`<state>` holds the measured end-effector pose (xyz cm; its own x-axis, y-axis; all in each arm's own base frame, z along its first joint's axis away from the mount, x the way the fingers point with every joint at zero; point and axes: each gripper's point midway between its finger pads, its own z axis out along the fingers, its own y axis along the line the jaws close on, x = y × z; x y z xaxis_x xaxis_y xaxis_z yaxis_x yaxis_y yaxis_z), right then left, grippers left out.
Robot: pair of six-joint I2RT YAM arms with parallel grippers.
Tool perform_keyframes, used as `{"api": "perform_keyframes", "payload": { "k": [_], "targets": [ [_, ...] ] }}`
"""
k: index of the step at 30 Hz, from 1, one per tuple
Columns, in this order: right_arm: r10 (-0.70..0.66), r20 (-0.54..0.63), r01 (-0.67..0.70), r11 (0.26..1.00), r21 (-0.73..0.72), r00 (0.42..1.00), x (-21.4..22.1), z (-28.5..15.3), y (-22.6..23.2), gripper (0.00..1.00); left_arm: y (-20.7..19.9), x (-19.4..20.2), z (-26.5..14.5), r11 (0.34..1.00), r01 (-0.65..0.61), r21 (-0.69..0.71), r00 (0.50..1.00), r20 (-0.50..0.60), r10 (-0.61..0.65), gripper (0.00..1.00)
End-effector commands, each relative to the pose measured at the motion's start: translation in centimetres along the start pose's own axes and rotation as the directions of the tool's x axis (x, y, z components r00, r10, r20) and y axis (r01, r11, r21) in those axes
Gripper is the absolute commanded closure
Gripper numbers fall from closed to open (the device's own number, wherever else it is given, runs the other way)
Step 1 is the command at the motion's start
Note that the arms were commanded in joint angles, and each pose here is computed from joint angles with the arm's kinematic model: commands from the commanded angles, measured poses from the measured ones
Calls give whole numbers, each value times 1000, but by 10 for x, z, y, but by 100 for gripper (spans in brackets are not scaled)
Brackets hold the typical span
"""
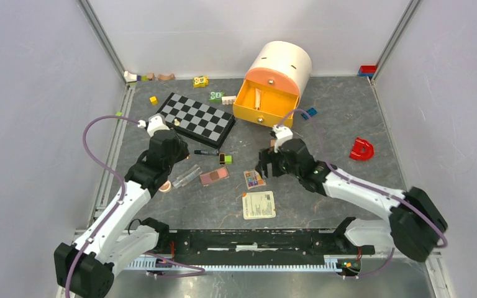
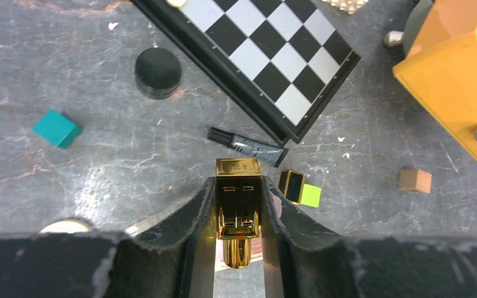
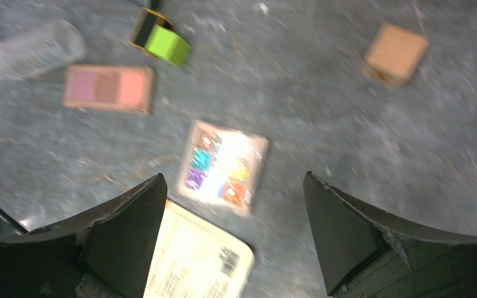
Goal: Organize the makeup
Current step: Pick up the lipstick at the center of the board.
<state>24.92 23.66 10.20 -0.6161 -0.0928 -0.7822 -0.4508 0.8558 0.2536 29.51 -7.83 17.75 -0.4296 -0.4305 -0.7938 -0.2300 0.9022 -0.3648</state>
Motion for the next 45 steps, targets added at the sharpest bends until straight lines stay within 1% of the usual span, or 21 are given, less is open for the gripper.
{"api": "perform_keyframes", "payload": {
  "k": [1,2,3,7,9,12,18,21,27,33,37,42,45],
  "targets": [
    [32,101,-17,989,-148,994,-56,24,53,13,15,-7,-12,998,3,-59,1000,1,-3,98],
    [43,96,-28,988,-154,994,-59,33,59,15,15,-8,-14,998,3,-58,1000,-2,-3,98],
    [50,80,-34,979,-199,996,-60,38,71,16,16,-9,-15,998,8,-63,1000,-2,-8,98],
    [102,57,-82,958,-276,993,-67,63,98,17,24,-13,-21,992,65,-112,998,19,-64,98],
    [106,38,-90,950,-298,994,-67,72,110,18,30,-16,-23,985,95,-144,995,40,-91,98],
    [119,13,-108,940,-324,993,-64,83,125,18,29,-18,-25,983,121,-136,992,52,-115,98],
    [191,-58,-200,931,-305,980,-50,106,133,20,27,-23,-28,984,136,-113,989,74,-128,98],
    [226,-73,-238,925,-298,971,-47,113,135,21,27,-23,-28,985,130,-112,990,75,-122,98],
    [262,-117,-287,902,-322,958,-39,125,148,21,29,-22,-27,987,106,-123,993,72,-98,98],
    [287,-160,-322,903,-284,944,-26,145,146,15,29,-23,-27,988,93,-124,994,72,-85,98],
    [286,-157,-312,934,-176,945,-19,155,128,13,30,-23,-27,988,86,-127,995,70,-77,98],
    [257,-124,-268,960,-84,958,-22,166,112,13,31,-24,-28,988,81,-134,995,73,-71,98],
    [228,-120,-234,971,-42,966,-23,175,106,15,31,-26,-29,988,81,-134,994,79,-71,98]
  ]
}}
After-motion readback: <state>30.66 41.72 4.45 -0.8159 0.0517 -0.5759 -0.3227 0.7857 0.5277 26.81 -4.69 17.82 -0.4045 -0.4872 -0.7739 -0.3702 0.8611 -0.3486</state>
